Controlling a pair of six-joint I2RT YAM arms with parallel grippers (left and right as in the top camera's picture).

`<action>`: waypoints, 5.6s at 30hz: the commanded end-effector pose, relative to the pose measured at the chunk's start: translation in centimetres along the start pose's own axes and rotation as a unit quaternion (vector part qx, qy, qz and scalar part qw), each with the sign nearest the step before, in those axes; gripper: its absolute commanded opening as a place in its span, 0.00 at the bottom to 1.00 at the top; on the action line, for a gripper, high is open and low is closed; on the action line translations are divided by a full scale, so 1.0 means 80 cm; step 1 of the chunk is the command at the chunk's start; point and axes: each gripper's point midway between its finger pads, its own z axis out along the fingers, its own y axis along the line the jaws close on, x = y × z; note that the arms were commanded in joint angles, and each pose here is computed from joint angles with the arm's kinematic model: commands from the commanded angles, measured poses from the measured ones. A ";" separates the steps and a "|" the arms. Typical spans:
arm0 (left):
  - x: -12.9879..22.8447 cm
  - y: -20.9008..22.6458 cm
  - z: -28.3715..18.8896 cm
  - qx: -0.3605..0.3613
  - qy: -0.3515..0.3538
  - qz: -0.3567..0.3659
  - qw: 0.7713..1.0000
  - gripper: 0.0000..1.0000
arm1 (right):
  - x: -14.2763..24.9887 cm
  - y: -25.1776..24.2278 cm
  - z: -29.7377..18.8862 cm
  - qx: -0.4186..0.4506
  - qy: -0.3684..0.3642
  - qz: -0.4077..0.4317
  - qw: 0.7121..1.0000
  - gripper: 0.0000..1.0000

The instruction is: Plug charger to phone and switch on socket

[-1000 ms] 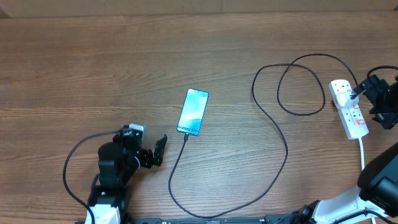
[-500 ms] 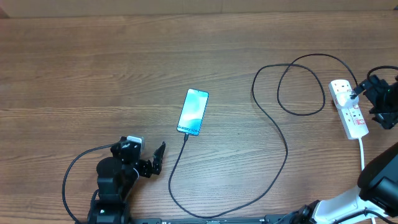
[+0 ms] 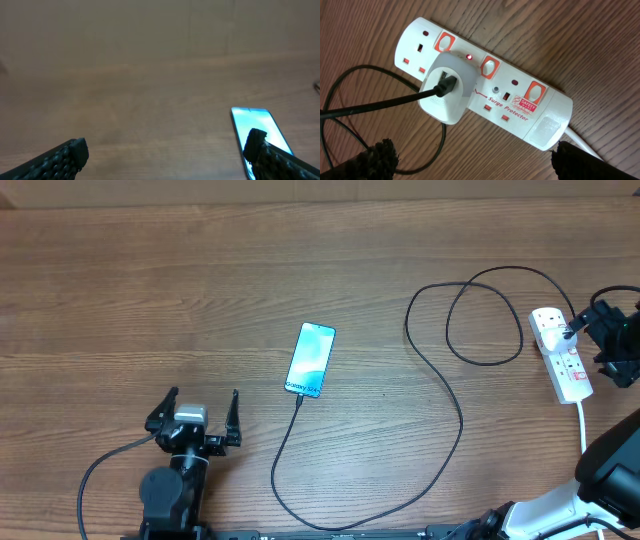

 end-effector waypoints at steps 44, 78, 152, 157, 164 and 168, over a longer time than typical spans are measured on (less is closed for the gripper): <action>-0.009 0.016 -0.003 -0.035 -0.016 0.043 0.998 1.00 | -0.007 0.021 -0.074 -0.031 -0.077 -0.021 0.996 1.00; -0.009 0.015 -0.003 -0.035 -0.016 0.043 0.998 1.00 | 0.234 0.177 -0.075 -0.101 -0.092 -0.372 0.918 1.00; -0.009 0.015 -0.003 -0.035 -0.016 0.043 0.998 1.00 | 0.333 0.092 0.019 -0.311 -0.267 -0.376 0.831 1.00; -0.009 0.015 -0.003 -0.035 -0.016 0.043 0.998 1.00 | 0.327 0.108 -0.025 -0.359 -0.323 -0.373 0.792 1.00; -0.009 0.015 -0.003 -0.035 -0.016 0.043 0.998 1.00 | 0.312 0.114 -0.073 -0.391 -0.391 -0.351 0.755 1.00; -0.009 0.015 -0.003 -0.035 -0.016 0.043 0.998 1.00 | 0.305 0.113 -0.094 -0.401 -0.422 -0.342 0.738 1.00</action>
